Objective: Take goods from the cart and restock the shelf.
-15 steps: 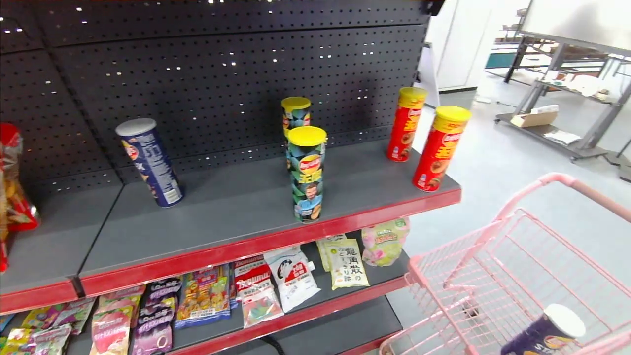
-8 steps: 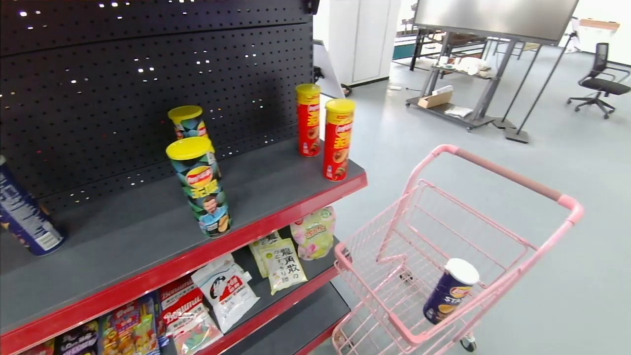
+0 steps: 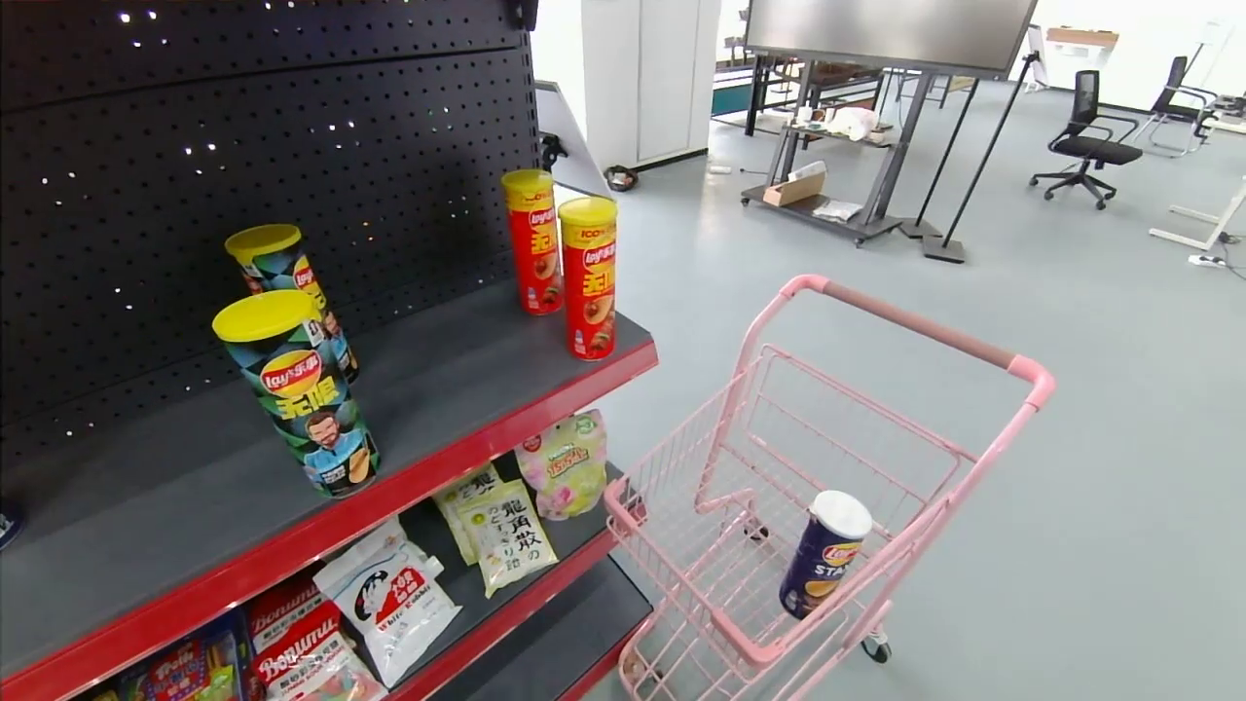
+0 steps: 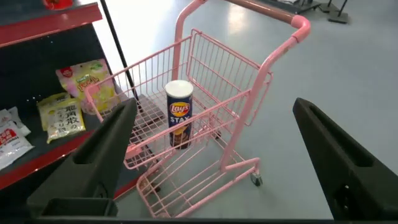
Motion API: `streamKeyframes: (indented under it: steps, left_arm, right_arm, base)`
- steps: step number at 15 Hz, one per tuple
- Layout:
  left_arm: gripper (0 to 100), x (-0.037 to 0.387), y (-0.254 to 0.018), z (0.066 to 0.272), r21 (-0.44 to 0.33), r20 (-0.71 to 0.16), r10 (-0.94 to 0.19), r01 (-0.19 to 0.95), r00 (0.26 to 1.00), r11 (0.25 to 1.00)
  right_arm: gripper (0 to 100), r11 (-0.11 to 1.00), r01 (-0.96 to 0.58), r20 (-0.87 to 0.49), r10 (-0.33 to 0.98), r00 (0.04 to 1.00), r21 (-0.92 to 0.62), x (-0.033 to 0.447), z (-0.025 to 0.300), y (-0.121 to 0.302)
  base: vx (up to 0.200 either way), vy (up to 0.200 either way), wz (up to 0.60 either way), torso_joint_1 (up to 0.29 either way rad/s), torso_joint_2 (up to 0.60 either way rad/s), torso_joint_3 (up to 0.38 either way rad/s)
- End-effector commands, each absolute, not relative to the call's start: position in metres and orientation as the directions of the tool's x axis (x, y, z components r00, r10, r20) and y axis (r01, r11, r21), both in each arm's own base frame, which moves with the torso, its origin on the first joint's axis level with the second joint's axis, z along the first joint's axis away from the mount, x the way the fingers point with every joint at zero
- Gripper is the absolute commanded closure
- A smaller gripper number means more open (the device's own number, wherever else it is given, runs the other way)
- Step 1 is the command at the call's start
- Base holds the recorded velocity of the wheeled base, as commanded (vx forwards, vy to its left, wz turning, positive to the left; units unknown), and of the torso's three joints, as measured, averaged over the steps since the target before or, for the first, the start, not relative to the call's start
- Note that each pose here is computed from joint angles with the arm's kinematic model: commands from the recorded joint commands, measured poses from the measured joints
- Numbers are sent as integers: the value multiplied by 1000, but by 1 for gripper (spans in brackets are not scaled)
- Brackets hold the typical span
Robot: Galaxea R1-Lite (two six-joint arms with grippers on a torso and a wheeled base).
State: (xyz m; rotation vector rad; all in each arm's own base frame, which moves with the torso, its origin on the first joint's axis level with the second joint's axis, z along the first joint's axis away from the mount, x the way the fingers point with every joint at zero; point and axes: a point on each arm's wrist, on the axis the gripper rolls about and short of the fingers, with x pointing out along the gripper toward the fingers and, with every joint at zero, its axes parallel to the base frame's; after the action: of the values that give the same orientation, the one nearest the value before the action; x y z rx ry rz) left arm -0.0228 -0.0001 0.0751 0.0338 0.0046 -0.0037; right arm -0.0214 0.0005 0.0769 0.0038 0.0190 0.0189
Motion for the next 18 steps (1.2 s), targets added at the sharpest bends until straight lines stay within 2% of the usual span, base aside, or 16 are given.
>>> streamKeyframes:
  steps: [1, 2, 3, 4, 6, 7, 8, 9, 11, 15, 18]
  left_arm:
    - [0, -23, 0, 75, 35, -3, -5, 5, 1000, 999]
    - [0, -23, 0, 75, 34, -5, -5, 5, 1000, 999]
    - [0, -23, 0, 75, 34, -5, -5, 5, 1000, 999]
    - [0, -23, 0, 75, 34, -5, -5, 5, 1000, 999]
    - [0, -23, 0, 75, 34, -5, -5, 5, 1000, 999]
    - [0, -23, 0, 75, 35, -5, -5, 5, 1000, 999]
    - [0, -23, 0, 75, 38, -3, -6, 6, 1000, 999]
    - [0, -23, 0, 75, 40, -3, -8, 8, 1000, 999]
    - [0, -23, 0, 75, 38, -3, -8, 8, 1000, 999]
    - [0, -23, 0, 75, 40, -3, -6, 6, 1000, 999]
    - [0, -23, 0, 75, 40, -3, -6, 6, 1000, 999]
  right_arm:
    - [0, 989, -142, -12, 142, 990, 42, -20, 105, 1]
    - [0, 973, -146, -43, 156, 987, 177, 3, 174, 2]
    - [0, 956, -63, -61, 84, 995, 287, 31, 220, 3]
    - [0, 960, -37, -132, 76, 988, 276, 56, 231, 4]
    - [0, 965, 16, -328, 73, 942, 260, 91, 204, 6]
    - [0, 959, 75, -456, 61, 888, 273, 136, 176, 8]
    - [0, 960, 131, -501, 11, 866, 248, 162, 161, 8]
    - [0, 961, 173, -521, -38, 853, 213, 176, 153, 6]
    - [0, 978, 157, -599, -43, 800, 140, 194, 135, 6]
    - [0, 990, 110, -650, -30, 759, 83, 199, 122, 11]
    - [0, 993, 96, -693, -21, 720, 70, 206, 109, 14]
  base:
    - [0, 0, 0, 0, 0, 0]
    - [0, 0, 0, 0, 0, 0]
    - [0, 0, 0, 0, 0, 0]
    - [0, 0, 0, 0, 0, 0]
    - [0, 0, 0, 0, 0, 0]
    - [0, 0, 0, 0, 0, 0]
    - [0, 0, 0, 0, 0, 0]
    - [0, 0, 0, 0, 0, 0]
    - [0, 0, 0, 0, 0, 0]
    - [0, 0, 0, 0, 0, 0]
    - [0, 0, 0, -128, 276, 163]
